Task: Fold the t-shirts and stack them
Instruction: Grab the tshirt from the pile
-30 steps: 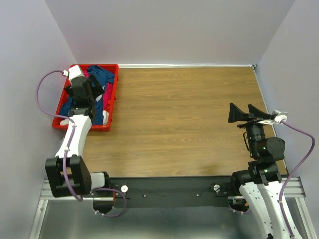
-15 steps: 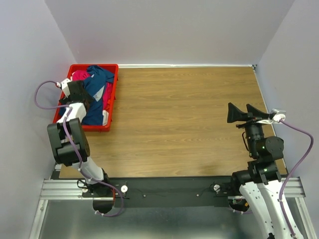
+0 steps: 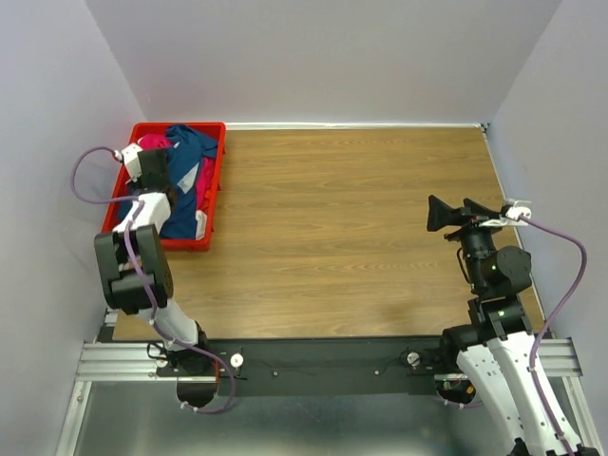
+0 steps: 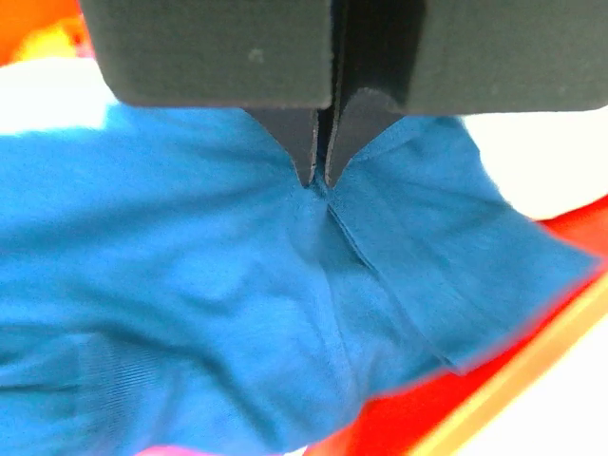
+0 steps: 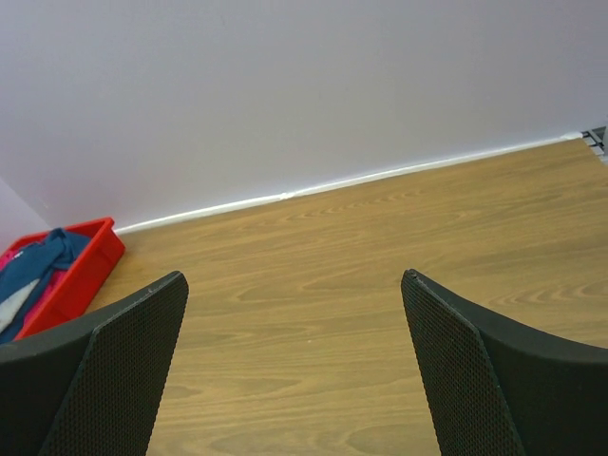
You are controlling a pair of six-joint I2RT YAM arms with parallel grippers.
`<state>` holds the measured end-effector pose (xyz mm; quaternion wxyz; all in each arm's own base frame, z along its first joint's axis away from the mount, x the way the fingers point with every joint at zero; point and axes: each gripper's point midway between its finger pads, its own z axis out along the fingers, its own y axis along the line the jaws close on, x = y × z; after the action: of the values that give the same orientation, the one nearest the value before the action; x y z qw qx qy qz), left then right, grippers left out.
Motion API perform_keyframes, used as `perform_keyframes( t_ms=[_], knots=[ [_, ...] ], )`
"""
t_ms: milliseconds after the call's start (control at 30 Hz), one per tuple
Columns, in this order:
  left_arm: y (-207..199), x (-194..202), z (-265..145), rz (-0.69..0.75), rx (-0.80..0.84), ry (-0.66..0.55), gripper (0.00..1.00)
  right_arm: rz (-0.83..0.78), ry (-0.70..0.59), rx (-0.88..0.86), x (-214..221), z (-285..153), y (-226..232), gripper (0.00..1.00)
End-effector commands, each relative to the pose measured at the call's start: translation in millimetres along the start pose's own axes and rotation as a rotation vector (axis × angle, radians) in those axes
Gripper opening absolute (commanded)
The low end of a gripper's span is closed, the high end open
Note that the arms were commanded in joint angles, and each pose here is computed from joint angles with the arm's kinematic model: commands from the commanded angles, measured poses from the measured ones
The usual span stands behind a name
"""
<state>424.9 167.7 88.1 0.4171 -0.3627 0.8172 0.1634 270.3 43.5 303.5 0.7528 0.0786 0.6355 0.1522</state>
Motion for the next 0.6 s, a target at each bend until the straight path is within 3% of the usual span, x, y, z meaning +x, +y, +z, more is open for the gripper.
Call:
perform_keyframes(
  t_ms=[0, 167, 300, 400, 467, 567],
  knots=[
    [-17.5, -97.6, -90.4, -0.061, 0.055, -0.294, 0.0, -0.026, 0.023, -0.004, 4.4, 0.4, 0.4, 1.0],
    [-36.7, -178.9, -210.7, -0.096, 0.173, -0.592, 0.0, -0.019, 0.041, -0.018, 7.9, 2.9, 3.3, 1.0],
    [-87.5, -217.6, -314.4, -0.053, 0.435, -0.756, 0.0, -0.008, 0.043, -0.033, 6.1, 3.6, 7.4, 1.0],
    [-141.9, -223.1, -380.3, 0.014, 0.649, -0.804, 0.0, -0.007, 0.035, -0.039, 0.0, 4.9, 9.9, 1.0],
    [-182.7, -204.8, -440.4, 0.043, 0.845, -0.809, 0.0, -0.006, 0.024, -0.047, -8.2, 5.9, 13.6, 1.0],
    [-234.3, -158.2, -489.7, 0.107, 1.041, -0.773, 0.0, -0.006, 0.021, -0.034, -13.9, 7.4, 13.0, 1.0]
  ],
)
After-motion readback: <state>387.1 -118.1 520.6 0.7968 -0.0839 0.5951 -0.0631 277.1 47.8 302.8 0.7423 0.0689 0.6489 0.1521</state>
